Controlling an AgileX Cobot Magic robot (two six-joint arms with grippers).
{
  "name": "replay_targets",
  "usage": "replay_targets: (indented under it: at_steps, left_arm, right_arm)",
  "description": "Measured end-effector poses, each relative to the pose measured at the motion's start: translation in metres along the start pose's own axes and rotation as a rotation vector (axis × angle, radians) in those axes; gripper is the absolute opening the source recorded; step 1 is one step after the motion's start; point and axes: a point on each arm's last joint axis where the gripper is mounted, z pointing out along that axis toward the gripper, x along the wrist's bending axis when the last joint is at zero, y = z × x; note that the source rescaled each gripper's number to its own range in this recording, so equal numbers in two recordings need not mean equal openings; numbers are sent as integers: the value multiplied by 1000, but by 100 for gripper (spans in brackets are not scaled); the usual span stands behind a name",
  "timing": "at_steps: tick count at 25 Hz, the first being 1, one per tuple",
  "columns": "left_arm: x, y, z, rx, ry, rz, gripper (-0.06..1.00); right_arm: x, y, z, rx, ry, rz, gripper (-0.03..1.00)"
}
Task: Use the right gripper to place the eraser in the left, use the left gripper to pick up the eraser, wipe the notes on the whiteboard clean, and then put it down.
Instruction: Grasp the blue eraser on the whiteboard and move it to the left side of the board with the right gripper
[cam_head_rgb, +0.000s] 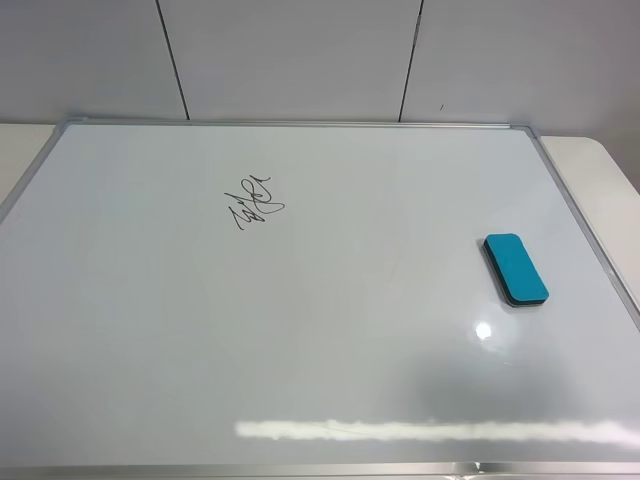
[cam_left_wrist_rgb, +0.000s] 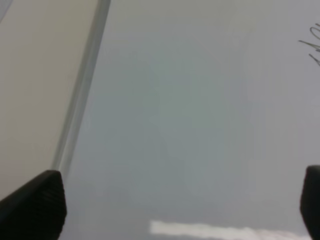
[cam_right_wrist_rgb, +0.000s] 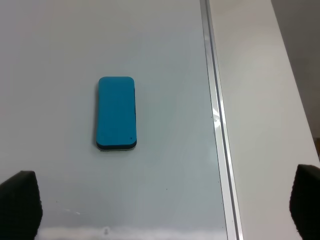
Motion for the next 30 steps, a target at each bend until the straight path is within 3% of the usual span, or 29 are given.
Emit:
replay_targets:
  at_steps: [22, 30]
  left_arm:
    - [0, 0, 0, 0, 0, 0, 88]
    - [0, 0, 0, 0, 0, 0, 88]
  right_arm:
    - [-2, 4, -3, -5, -18, -9, 96]
    - [-2, 43, 27, 256, 68, -2, 92]
